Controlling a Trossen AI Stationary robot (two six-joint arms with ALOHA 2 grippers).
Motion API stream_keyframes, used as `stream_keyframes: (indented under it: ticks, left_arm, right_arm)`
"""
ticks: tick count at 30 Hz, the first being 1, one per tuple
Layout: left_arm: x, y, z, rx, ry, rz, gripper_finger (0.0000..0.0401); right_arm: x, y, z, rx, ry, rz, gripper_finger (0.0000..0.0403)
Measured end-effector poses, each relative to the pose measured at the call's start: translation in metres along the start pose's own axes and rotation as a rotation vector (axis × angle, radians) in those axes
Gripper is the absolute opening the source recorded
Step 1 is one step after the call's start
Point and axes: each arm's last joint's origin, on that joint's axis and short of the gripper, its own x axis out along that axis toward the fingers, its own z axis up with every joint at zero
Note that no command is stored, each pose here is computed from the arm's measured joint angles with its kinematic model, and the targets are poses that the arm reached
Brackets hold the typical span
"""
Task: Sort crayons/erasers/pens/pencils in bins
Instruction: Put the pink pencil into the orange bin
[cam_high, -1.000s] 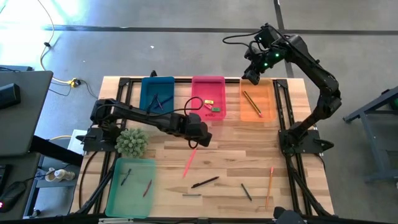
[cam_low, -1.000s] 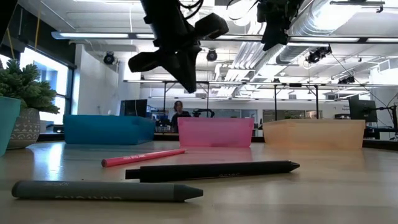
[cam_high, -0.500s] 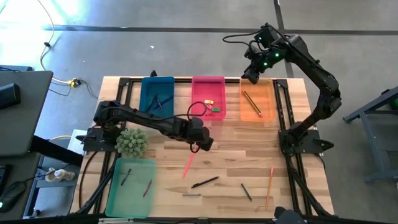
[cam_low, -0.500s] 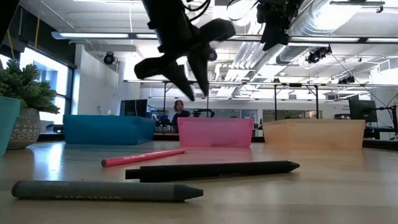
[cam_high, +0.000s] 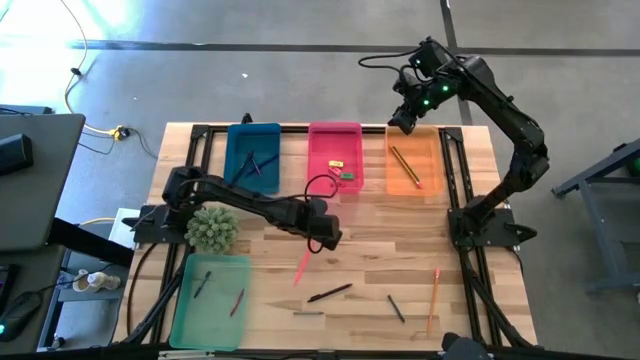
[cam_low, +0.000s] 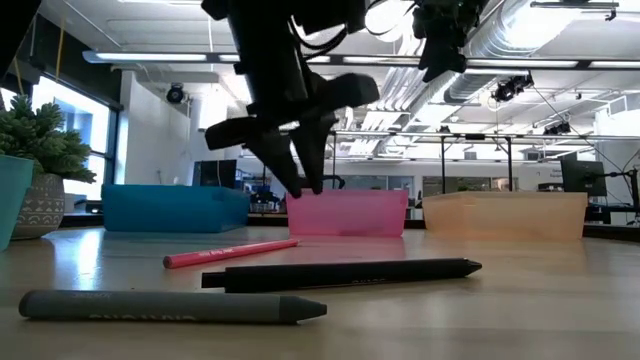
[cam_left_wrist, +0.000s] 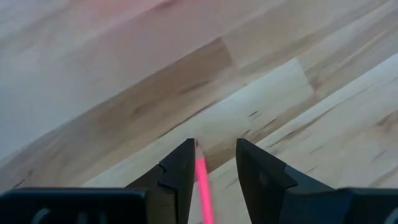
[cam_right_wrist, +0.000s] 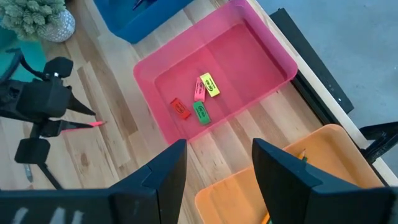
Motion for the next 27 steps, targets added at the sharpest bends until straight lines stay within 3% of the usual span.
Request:
stream_keyframes:
  ticks: [11,27]
  left_arm:
    - [0.016,-0.003,-0.012,0.005,0.024,0.032,0.0104]
    - [0.046,-0.003,-0.024,0.032,0.098,0.094,0.0104]
  right_arm:
    - [0.0,-0.003,0.0,0.026,0.013,-0.088,0.0173]
    - [0.0,-0.003,0.0,0.024,0.011,-0.09,0.0173]
